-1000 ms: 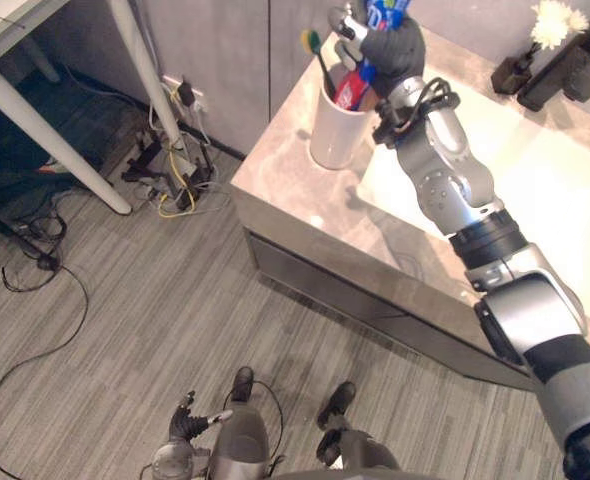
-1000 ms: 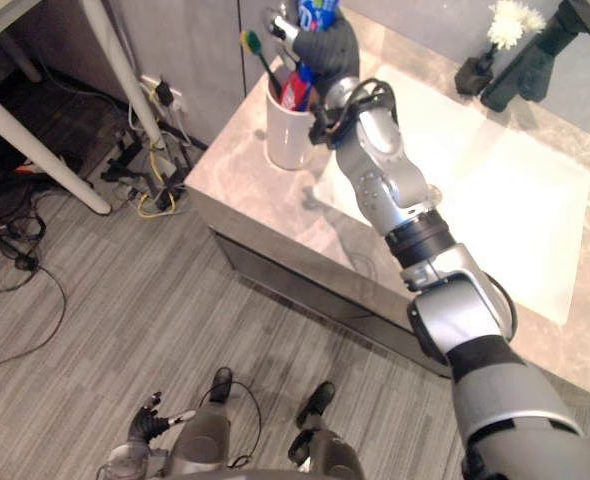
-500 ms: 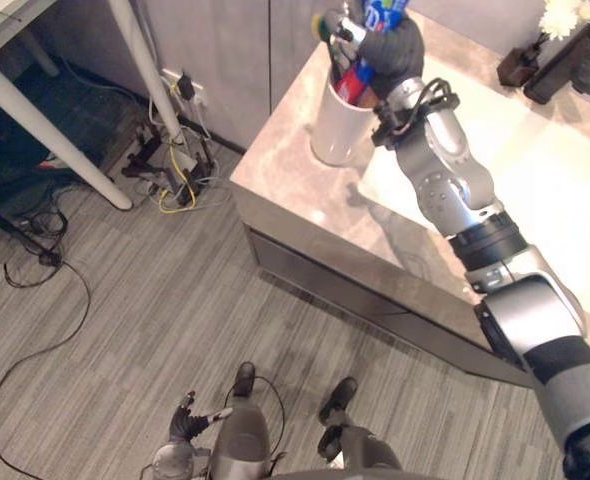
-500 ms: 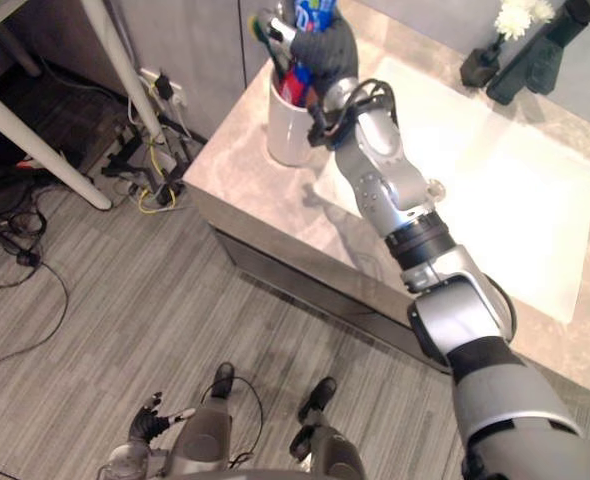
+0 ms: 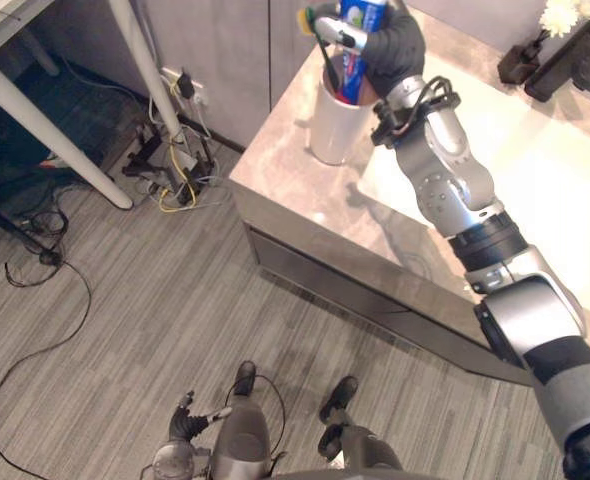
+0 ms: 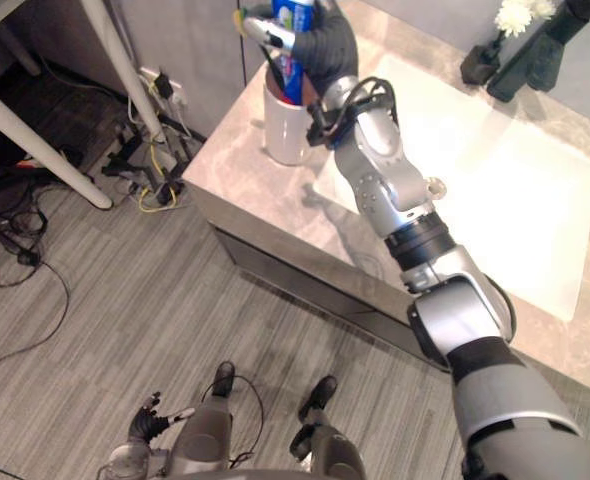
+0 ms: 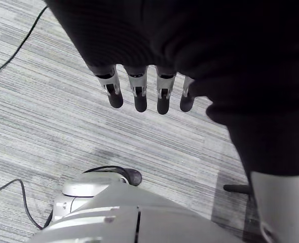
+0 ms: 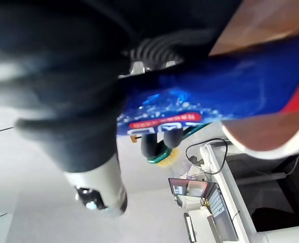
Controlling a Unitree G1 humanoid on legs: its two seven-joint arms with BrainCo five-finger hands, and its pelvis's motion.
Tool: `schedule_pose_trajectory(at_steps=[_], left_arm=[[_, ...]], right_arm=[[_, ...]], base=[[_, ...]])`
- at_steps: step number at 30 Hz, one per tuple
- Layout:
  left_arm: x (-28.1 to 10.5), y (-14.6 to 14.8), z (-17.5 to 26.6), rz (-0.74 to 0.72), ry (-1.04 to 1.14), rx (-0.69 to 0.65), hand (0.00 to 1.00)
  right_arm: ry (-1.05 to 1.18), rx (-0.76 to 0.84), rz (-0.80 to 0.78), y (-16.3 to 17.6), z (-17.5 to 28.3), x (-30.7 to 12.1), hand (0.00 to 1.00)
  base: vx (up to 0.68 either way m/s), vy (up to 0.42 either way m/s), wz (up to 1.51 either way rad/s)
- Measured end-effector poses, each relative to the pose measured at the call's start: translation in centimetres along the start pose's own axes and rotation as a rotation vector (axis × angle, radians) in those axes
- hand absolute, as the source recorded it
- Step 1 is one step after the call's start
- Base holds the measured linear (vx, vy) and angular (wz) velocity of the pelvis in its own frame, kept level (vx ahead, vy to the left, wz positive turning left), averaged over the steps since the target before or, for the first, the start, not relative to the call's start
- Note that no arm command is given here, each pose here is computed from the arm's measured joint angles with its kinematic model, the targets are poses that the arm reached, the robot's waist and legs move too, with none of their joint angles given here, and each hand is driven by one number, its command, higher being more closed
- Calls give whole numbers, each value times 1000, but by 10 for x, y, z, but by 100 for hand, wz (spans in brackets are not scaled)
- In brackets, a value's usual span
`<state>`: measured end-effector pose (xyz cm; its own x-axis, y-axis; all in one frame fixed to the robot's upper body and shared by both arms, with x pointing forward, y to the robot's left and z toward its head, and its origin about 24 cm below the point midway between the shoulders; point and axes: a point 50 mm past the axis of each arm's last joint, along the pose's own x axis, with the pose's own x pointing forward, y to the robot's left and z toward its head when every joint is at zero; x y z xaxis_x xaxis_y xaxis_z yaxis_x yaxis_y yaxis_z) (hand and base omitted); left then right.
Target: Organize washtable
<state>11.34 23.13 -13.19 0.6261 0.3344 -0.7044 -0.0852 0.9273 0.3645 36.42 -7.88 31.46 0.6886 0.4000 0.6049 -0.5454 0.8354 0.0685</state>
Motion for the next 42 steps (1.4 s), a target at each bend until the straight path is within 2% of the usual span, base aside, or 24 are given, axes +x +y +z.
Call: schedule_pose_trajectory(at_steps=[19, 32, 42], left_arm=[[0, 0, 4, -5, -15, 2, 0], [0, -1, 3, -25, -10, -5, 0], [-5, -4, -11, -40, 36, 2, 0]], right_arm=[[-4, -9, -18, -5, 3, -1, 0], [-96, 5, -122, -29, 29, -2, 0], [-129, 12, -138, -34, 37, -2, 0]], base=[[0, 0, 0], [0, 1, -1], [5, 6, 0]])
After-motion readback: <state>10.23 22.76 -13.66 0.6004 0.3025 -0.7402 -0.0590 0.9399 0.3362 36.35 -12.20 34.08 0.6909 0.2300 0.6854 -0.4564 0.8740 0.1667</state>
